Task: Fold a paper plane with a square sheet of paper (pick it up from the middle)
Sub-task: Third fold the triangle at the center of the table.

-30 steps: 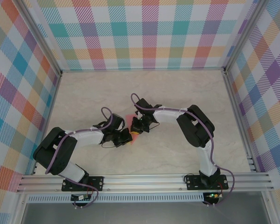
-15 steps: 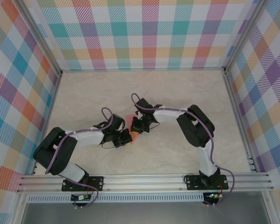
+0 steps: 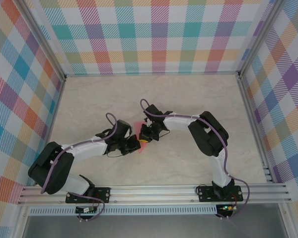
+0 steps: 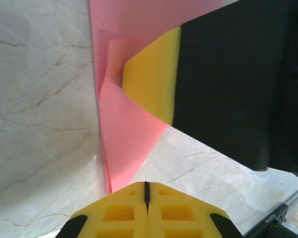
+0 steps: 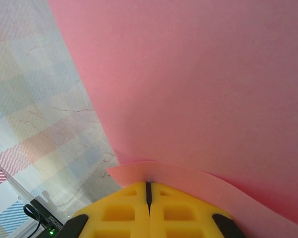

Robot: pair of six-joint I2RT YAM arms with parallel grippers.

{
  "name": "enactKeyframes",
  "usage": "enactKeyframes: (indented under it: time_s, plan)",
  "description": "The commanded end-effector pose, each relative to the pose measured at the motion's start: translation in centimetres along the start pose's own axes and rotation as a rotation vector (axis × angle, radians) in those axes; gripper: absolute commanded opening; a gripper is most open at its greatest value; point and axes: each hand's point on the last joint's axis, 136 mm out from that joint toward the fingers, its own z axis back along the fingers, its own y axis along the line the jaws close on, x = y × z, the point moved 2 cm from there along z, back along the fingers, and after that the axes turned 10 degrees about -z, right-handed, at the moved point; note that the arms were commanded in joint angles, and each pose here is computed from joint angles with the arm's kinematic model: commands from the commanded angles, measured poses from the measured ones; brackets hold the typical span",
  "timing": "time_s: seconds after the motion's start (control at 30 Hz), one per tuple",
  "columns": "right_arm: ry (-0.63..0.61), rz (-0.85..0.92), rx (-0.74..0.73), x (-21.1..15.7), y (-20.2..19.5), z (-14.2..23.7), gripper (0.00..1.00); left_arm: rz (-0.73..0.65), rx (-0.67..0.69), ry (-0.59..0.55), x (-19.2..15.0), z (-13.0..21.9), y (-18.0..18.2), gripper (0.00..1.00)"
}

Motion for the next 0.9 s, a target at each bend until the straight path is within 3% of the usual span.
enactKeyframes:
  time_s: [0.0, 0.87]
  plan:
    - [0.015, -0.064, -0.094, -0.1, -3.4, -1.7, 0.05, -0.010, -0.024, 0.030, -1.0, -0.4, -0.2, 0.04]
    - [0.021, -0.078, -0.104, -0.1, -3.9, -1.9, 0.05, 0.022, 0.091, 0.086, -1.9, -2.0, 2.5, 0.04]
